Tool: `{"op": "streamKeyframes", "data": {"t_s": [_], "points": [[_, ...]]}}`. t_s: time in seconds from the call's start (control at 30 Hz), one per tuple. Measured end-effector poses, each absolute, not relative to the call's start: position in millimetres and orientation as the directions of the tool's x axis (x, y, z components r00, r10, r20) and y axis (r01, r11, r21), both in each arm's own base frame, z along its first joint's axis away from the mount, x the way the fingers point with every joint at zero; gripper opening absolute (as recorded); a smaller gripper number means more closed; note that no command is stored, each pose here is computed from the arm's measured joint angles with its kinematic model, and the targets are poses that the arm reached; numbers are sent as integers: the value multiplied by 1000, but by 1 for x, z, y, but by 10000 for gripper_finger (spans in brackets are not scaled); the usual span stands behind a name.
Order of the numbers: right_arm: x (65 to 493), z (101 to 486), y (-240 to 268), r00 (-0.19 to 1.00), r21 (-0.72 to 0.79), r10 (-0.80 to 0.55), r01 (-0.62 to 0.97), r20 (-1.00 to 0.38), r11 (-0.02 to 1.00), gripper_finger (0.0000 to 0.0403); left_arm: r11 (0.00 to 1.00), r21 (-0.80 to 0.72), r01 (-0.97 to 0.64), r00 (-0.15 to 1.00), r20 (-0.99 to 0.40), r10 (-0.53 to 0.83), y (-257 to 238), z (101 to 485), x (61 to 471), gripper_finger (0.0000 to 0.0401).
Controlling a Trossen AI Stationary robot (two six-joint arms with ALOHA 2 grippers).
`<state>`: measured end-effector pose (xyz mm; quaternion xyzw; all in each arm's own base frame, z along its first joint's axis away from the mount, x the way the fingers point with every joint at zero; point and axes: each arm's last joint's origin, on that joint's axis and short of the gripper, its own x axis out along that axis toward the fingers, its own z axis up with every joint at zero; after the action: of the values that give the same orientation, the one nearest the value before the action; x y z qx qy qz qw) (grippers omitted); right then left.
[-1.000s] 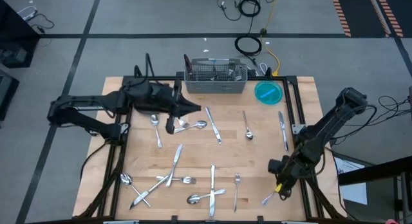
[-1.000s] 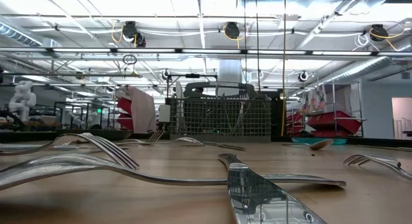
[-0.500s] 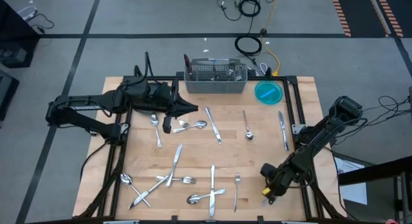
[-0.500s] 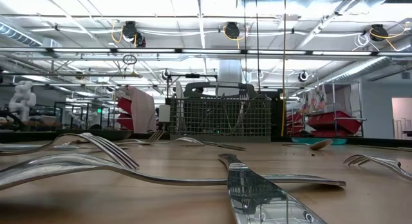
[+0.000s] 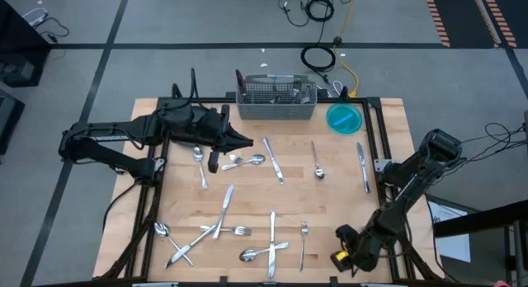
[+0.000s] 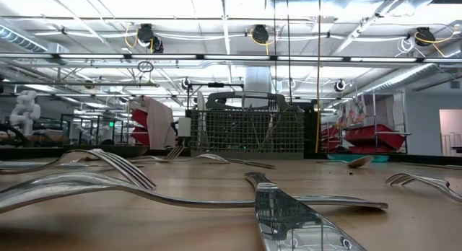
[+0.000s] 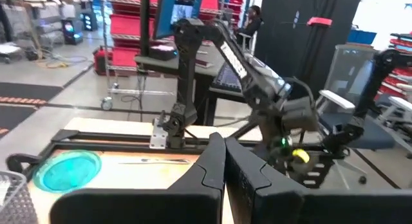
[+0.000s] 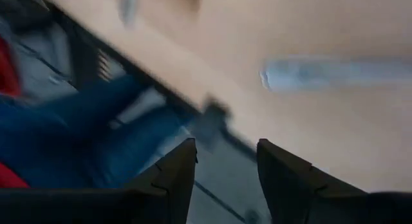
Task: Sort silverware
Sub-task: Put the spoon into the silverware organizer
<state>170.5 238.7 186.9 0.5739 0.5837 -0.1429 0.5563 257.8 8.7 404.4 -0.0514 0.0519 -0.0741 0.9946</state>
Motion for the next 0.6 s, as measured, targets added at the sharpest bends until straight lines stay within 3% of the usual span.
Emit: {"op": "streamKeyframes", "data": {"t_s": [0.1, 0.2, 0.4, 0.6], "points": [[160, 205, 243, 117, 311, 475, 882, -872, 354, 155, 980, -96, 172, 978, -102, -182, 8, 404, 258, 11], [149, 215, 240, 54, 143, 346, 961, -937, 238, 155, 980, -73, 183, 975, -118, -191, 8, 402, 257, 11], [162, 211, 224, 47, 103, 283, 977, -958, 187, 154, 978, -76, 195, 972, -120, -203, 7, 402, 257, 11], [166, 192, 220, -110, -78, 239, 987, -965, 138, 136, 977, -79, 198, 971, -121, -206, 7, 402, 257, 11]]}}
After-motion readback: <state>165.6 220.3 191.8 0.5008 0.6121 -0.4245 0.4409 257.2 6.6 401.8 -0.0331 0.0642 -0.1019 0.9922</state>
